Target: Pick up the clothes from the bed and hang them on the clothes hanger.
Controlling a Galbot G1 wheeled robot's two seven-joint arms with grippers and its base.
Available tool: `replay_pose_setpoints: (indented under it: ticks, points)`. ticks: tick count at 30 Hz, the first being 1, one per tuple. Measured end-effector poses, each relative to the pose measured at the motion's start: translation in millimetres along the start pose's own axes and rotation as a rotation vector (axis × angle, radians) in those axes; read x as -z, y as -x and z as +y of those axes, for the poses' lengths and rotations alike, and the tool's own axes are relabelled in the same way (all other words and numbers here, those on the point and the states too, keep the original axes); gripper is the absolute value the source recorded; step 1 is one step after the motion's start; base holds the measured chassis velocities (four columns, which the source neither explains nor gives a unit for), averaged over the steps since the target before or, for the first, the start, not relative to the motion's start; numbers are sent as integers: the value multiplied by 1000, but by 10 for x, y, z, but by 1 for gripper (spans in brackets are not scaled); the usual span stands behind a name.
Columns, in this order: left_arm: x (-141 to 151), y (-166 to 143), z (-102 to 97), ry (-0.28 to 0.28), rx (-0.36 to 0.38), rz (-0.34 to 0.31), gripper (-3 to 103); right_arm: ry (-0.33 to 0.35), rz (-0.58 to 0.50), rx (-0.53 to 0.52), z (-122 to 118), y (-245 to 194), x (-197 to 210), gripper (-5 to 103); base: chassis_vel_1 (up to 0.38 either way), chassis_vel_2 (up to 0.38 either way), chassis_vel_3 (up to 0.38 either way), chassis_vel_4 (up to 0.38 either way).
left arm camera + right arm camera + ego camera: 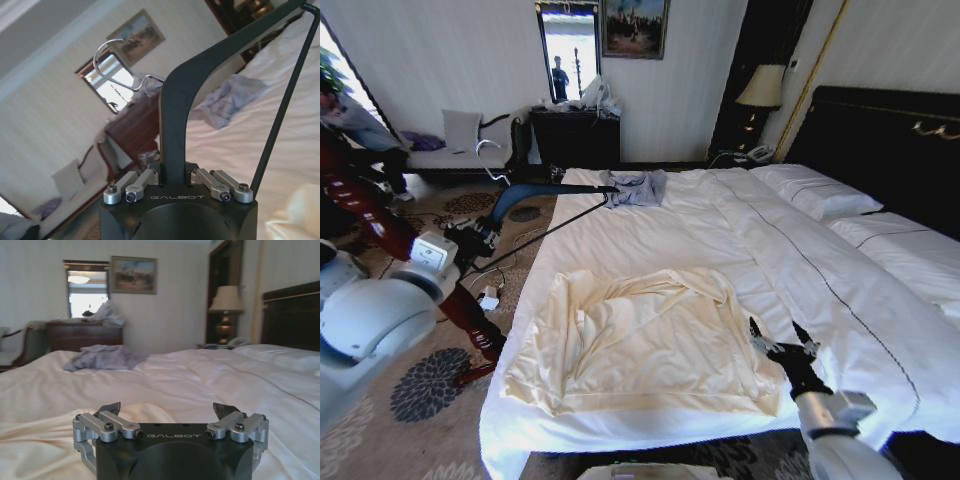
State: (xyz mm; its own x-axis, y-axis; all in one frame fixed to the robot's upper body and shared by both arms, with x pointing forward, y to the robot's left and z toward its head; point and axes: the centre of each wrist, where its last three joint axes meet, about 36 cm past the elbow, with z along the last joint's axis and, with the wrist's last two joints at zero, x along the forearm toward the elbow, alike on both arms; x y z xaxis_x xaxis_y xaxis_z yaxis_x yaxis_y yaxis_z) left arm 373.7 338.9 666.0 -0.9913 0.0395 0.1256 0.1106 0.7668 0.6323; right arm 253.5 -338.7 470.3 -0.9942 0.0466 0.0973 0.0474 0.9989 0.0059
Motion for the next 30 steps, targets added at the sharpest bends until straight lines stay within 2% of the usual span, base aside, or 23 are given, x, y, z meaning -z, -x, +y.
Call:
replay_pose_setpoints:
  ticks: [1, 3, 4, 7, 9, 12, 18, 22, 26, 27, 30]
  points:
    - [0, 0, 0, 0, 0, 0, 22, 0, 0, 0, 0, 0, 0, 100, 0, 0, 0, 0]
    - [-153, 130, -145, 13, -65, 24, 22, 9, 22, 25, -117, 170, 111, 100, 0, 0, 0, 0]
    - [-153, 130, -145, 13, -65, 24, 22, 9, 22, 25, -117, 170, 111, 100, 0, 0, 0, 0]
    - [-361, 248, -279, 46, -133, 26, 22, 40, 31, 39, -236, 375, 237, 100, 0, 0, 0, 0]
    - [-439, 280, -315, 56, -152, 30, 22, 56, 36, 43, -271, 442, 276, 100, 0, 0, 0, 0]
    - [-608, 351, -381, 74, -201, 19, 22, 107, 62, 56, -405, 673, 372, 100, 0, 0, 0, 0]
    - [-776, 456, -391, 74, -254, -36, 22, 124, 105, 43, -632, 1048, 403, 100, 0, 0, 0, 0]
    - [-918, 577, -431, 42, -264, -51, 22, 117, 138, 34, -710, 1226, 342, 100, 0, 0, 0, 0]
    - [-1128, 904, -585, -33, -252, -48, 22, 118, 169, 26, -748, 1372, 218, 100, 0, 0, 0, 0]
    - [-1128, 904, -585, -33, -252, -48, 22, 118, 169, 26, -748, 1372, 218, 100, 0, 0, 0, 0]
    - [-1150, 1193, -800, -109, -250, -52, 22, 121, 173, 26, -749, 1458, 177, 100, 0, 0, 0, 0]
